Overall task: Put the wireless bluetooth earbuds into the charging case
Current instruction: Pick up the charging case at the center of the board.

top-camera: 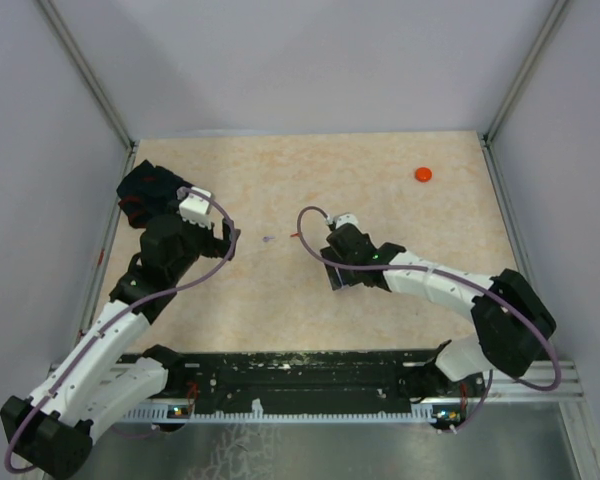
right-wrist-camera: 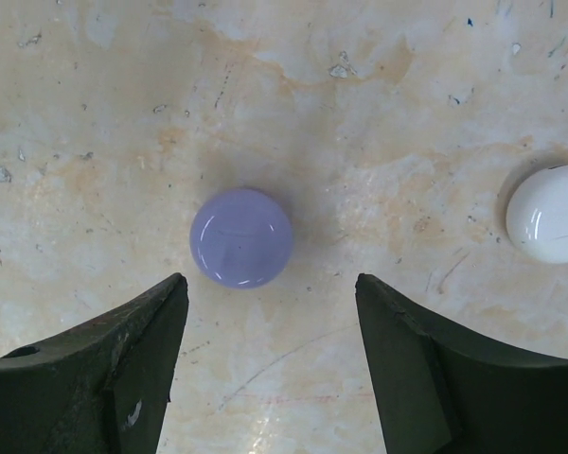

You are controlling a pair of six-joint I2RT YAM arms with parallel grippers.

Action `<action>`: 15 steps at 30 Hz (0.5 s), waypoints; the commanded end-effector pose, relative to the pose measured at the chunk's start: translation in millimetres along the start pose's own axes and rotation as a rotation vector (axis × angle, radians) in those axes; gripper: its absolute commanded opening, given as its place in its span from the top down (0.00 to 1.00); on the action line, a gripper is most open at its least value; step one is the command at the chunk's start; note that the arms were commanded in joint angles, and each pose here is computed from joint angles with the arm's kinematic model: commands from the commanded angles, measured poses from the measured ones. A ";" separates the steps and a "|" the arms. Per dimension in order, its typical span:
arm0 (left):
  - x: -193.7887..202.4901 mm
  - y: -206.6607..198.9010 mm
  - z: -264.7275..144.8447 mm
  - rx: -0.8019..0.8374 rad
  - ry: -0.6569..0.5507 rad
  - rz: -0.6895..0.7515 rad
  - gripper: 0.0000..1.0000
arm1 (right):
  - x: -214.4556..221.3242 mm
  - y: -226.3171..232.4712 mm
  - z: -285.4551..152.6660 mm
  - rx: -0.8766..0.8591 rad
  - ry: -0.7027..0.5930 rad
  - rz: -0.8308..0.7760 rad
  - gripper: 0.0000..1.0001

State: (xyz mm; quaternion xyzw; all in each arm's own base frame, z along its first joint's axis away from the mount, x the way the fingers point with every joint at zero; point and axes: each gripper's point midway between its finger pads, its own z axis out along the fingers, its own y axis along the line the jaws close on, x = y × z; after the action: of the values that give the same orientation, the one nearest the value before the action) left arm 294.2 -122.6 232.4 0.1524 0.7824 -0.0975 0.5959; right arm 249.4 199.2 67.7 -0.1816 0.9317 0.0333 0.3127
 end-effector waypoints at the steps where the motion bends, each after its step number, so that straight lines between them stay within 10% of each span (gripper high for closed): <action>1: -7.3 -0.7 1.5 0.010 -0.028 -0.015 0.02 | -8.2 15.3 11.7 -0.024 -0.034 0.079 0.31; 15: -3.4 -3.3 4.8 0.025 -0.012 -0.019 0.02 | 10.3 18.1 37.4 0.021 0.004 0.119 0.40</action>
State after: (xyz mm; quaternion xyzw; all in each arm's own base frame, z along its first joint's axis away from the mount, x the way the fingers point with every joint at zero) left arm 295.4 -125.1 230.1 0.1535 0.7841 -0.1046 0.5922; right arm 248.0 210.7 30.3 -0.1384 0.9468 0.0359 0.2882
